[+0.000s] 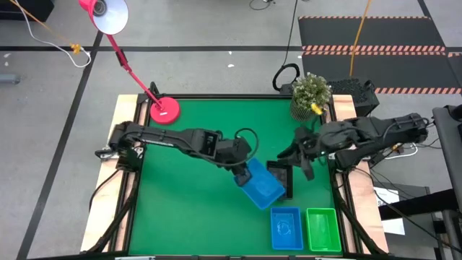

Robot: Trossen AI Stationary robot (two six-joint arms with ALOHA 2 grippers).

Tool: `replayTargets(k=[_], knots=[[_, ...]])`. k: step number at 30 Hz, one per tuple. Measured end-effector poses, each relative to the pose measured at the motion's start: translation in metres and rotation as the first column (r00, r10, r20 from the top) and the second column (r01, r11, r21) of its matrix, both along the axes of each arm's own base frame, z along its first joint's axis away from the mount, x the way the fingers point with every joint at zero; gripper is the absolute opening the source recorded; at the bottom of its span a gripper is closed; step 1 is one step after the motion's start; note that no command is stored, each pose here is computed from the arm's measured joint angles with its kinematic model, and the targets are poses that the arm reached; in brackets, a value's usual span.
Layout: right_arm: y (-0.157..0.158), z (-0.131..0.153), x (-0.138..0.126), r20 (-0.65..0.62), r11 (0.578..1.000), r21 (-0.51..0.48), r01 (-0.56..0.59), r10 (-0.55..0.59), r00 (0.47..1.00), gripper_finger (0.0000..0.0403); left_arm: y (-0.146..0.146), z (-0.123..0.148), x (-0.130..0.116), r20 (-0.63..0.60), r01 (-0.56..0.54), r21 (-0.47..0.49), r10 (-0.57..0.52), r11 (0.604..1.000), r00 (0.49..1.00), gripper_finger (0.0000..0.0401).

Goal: Stack baskets by color
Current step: Stack the top blue bin on the blue bins

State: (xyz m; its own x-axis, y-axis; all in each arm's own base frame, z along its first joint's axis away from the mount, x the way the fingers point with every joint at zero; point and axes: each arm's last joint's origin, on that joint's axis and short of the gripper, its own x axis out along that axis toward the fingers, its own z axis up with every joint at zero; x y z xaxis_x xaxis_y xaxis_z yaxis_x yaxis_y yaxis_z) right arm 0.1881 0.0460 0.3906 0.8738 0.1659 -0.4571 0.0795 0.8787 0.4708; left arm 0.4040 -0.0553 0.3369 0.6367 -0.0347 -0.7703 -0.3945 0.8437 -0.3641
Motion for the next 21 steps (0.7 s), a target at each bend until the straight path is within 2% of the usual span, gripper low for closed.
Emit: replayTargets(k=[5,10,16,21], knots=[[0.007,0.007,0.027,-0.105,0.982,-0.166,-0.093,0.076,0.992,0.0125,-0.006,0.002,0.030,0.041,0.042,0.029,-0.043,0.999,0.998,0.0006],[0.011,-0.006,0.042,-0.205,0.954,-0.248,-0.170,0.120,0.972,0.0178,-0.002,0.002,0.045,0.061,0.052,0.042,-0.055,0.998,0.997,0.0006],[0.005,-0.012,0.029,-0.311,0.931,-0.327,-0.159,0.053,0.949,0.0200,-0.001,0.003,0.045,0.068,0.081,0.070,-0.086,0.994,0.994,0.0009],[0.000,-0.006,0.016,-0.287,0.911,-0.389,-0.137,0.021,0.958,0.0194,0.000,0.003,0.045,0.073,0.107,0.072,-0.112,0.992,0.991,0.0006]])
